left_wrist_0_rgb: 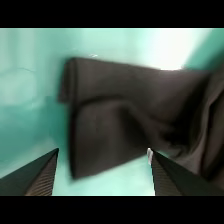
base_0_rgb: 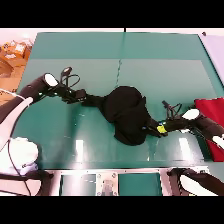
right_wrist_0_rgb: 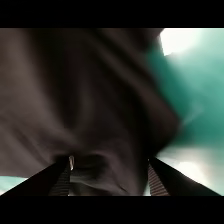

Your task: Fold the shirts.

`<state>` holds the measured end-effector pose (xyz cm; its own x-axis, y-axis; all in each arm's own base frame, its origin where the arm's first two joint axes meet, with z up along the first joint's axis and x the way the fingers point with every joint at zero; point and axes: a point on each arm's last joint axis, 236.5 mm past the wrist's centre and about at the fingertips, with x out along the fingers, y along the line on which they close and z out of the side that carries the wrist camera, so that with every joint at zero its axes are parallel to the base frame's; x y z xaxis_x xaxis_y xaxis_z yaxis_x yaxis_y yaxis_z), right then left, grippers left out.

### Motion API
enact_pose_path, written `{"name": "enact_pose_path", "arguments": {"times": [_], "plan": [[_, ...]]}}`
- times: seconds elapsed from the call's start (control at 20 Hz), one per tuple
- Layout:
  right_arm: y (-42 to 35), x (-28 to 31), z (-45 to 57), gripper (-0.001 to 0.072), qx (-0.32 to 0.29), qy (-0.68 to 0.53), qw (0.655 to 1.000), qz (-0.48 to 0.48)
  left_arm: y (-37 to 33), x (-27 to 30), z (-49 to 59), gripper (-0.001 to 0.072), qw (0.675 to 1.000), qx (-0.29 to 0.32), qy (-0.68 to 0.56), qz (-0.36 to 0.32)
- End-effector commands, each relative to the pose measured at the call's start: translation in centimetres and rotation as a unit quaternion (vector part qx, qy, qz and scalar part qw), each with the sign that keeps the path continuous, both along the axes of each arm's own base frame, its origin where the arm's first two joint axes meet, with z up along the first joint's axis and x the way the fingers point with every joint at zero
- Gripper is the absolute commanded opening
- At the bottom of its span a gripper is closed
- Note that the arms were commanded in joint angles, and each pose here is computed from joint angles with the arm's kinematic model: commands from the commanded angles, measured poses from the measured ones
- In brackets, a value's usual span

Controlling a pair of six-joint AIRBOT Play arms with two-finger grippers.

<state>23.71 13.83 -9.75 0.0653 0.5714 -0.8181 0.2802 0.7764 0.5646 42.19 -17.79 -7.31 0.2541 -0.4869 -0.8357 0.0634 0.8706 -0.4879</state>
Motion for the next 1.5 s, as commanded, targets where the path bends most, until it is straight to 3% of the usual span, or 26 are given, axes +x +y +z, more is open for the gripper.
{"name": "enact_pose_path", "arguments": {"times": [0.0,0.05,0.1,0.2,0.4,0.6,0.75,0.9,1.15,1.3,1.45], "plan": [[1.8,1.3,-0.3,0.0389,0.016,-0.02,1.0,0.009,-2.7,0.2,-1.7,0.0635,0.997,-0.072,0.022,0.007],[1.7,1.8,0.0,0.0183,0.015,-0.032,0.999,0.014,-3.0,0.0,-1.7,0.0605,0.997,-0.074,0.021,-0.002],[1.6,2.5,0.5,0.0036,0.015,-0.046,0.999,0.02,-3.2,-0.2,-1.6,0.0388,0.997,-0.074,0.019,-0.013],[1.5,4.4,1.8,0.0018,0.014,-0.076,0.997,0.025,-3.7,-0.8,-1.5,0.0021,0.996,-0.073,0.013,-0.043],[1.1,8.3,7.9,0.0016,0.037,-0.128,0.99,0.039,-2.5,-0.1,2.5,0.0021,0.996,-0.055,-0.032,-0.068],[-1.1,12.9,21.9,0.0017,0.039,-0.27,0.961,0.051,0.1,1.3,18.7,0.0021,0.972,0.002,-0.221,-0.084],[-2.9,13.7,35.6,0.0017,0.014,-0.418,0.908,0.024,1.9,-2.2,36.6,0.0021,0.904,0.024,-0.42,-0.071],[-3.0,10.0,47.7,0.0017,-0.01,-0.547,0.837,0.013,3.9,-10.6,51.4,0.0021,0.813,0.035,-0.579,-0.05],[-3.1,1.5,59.4,0.0017,-0.045,-0.693,0.719,-0.025,8.0,-21.2,62.0,0.0022,0.704,0.09,-0.705,-0.005],[-5.6,-0.3,60.4,0.0017,-0.097,-0.703,0.7,-0.076,11.7,-22.5,63.2,0.0022,0.691,0.141,-0.707,0.052],[-6.7,0.6,58.4,0.0017,-0.116,-0.674,0.724,-0.088,13.8,-19.3,61.1,0.0022,0.717,0.185,-0.667,0.079]]}}
